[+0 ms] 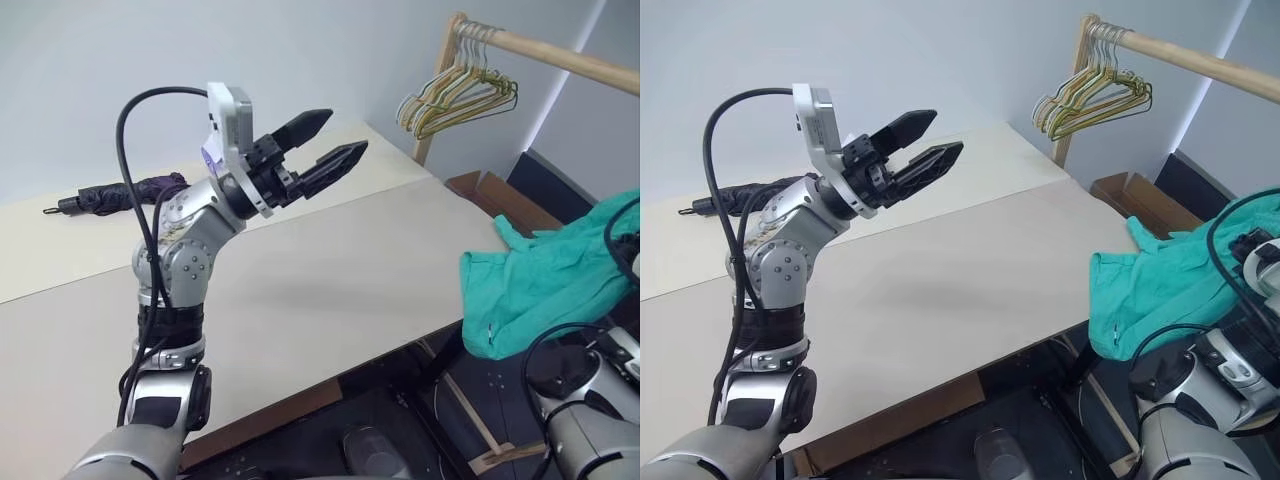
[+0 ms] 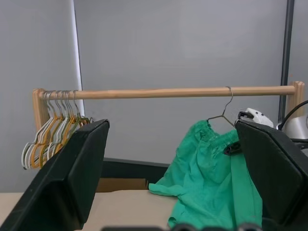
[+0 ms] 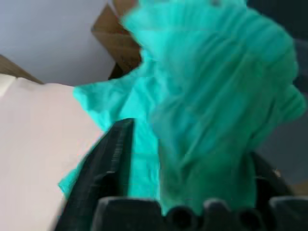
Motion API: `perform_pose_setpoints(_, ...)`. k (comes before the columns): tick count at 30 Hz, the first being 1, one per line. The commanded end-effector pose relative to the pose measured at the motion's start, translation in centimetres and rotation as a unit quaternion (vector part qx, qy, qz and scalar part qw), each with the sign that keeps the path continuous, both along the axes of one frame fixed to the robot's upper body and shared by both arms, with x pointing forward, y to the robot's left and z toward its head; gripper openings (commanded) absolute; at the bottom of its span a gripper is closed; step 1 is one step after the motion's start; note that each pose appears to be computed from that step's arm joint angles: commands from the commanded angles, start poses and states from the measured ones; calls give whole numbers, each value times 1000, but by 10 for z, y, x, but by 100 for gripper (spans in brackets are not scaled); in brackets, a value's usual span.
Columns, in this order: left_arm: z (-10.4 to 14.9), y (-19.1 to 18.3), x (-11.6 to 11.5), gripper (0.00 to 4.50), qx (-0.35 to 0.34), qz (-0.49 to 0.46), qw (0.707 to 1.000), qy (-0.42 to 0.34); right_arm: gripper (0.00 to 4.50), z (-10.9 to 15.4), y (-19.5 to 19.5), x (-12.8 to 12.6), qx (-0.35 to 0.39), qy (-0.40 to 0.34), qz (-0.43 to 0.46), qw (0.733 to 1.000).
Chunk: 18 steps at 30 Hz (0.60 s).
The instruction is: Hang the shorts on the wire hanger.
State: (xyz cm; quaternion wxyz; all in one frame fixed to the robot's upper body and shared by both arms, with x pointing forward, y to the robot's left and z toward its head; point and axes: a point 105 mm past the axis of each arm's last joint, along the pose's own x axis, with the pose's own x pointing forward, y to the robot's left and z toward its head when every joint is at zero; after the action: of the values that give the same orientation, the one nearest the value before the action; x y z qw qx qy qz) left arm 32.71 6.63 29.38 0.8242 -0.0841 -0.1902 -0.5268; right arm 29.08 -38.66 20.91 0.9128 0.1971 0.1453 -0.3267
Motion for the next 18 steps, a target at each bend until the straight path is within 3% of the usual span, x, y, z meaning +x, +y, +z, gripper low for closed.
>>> perform_pose_setpoints(1, 12, 8, -6, 450, -12, 13, 999, -30, 405, 29, 5, -2, -142, -14, -26, 989)
perform_pose_setpoints(3, 12, 9, -6, 450, -13, 15, 999, -29, 446, 32, 4, -3, -208, 0, -42, 977)
perform_pose_setpoints(6, 5, 11, -2, 450, -1, 33, 999, -25, 446, 35, 2, -10, -333, 14, -107, 937)
perform_pose_setpoints(8, -1, 14, 1, 450, 8, 47, 999, -22, 446, 41, 8, -16, -435, 11, -145, 888)
perform_pose_setpoints(11, -11, 19, 6, 450, 17, 67, 998, -15, 446, 45, 27, -19, -527, -23, -164, 833)
perform_pose_setpoints(13, -21, 24, 8, 450, 33, 84, 996, -13, 446, 52, 45, -22, -601, -56, -168, 779)
perform_pose_setpoints(16, -35, 32, 9, 450, 62, 107, 992, -13, 446, 58, 69, -22, -667, -105, -147, 723)
perform_pose_setpoints(18, -47, 39, 9, 450, 92, 126, 987, -19, 446, 60, 87, -15, -675, -146, -99, 716)
